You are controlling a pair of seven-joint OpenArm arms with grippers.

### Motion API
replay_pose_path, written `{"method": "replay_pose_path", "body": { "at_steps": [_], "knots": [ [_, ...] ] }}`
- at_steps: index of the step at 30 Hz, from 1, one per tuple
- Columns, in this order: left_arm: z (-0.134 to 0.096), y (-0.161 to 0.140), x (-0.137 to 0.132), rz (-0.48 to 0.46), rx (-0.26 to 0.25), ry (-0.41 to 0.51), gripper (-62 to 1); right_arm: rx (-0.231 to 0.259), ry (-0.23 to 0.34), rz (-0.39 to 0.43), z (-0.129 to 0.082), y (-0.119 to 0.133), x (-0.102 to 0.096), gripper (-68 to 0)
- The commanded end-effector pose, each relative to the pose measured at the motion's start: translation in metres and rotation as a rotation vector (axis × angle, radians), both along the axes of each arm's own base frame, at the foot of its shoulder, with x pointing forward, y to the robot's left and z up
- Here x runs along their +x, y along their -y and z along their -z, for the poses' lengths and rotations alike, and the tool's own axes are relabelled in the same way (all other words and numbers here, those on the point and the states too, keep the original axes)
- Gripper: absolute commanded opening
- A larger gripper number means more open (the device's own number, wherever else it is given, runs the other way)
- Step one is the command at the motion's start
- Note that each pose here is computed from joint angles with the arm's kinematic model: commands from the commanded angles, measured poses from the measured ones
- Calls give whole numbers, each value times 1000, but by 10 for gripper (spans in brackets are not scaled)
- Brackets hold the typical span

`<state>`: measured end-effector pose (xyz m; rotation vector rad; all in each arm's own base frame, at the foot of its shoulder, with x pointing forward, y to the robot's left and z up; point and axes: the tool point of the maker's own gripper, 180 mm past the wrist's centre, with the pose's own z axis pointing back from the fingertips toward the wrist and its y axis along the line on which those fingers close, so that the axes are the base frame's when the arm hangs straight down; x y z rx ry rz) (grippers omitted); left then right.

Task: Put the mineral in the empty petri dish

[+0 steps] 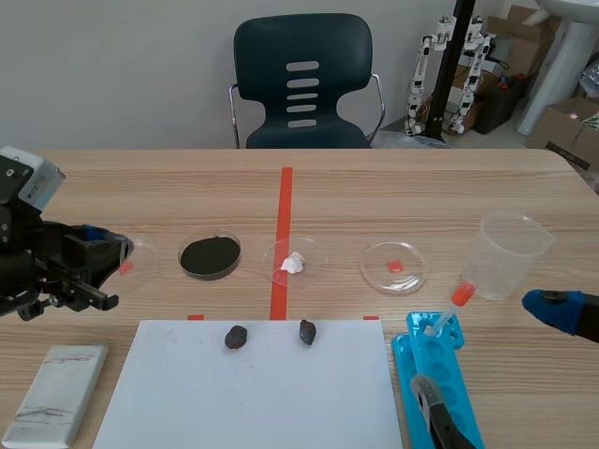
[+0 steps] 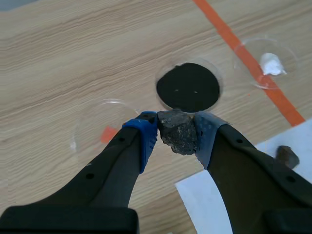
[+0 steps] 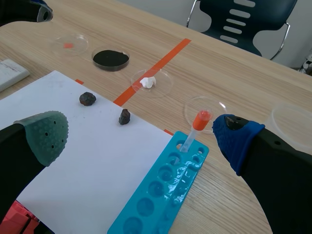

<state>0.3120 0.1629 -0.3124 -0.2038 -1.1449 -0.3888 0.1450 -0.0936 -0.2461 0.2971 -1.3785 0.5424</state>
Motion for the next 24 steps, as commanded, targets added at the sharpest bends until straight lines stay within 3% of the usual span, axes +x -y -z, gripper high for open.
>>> {"method": "replay_pose_path", "body": {
  "at_steps": [1,5,11,16,24],
  "knots": [
    [-11,-14,23,-85,-28,45,-524,8,26,0,-7,1,3,-52],
    [0,-46,52,-238,-39,36,-524,8,26,0,-7,1,3,-52],
    [20,-71,79,-341,-59,-11,-524,8,26,0,-7,1,3,-52],
    [33,-72,89,-351,-66,-47,-523,8,26,0,-7,1,3,-52],
    [53,-52,89,-294,-30,-90,-523,8,26,0,-7,1,3,-52]
  ]
}}
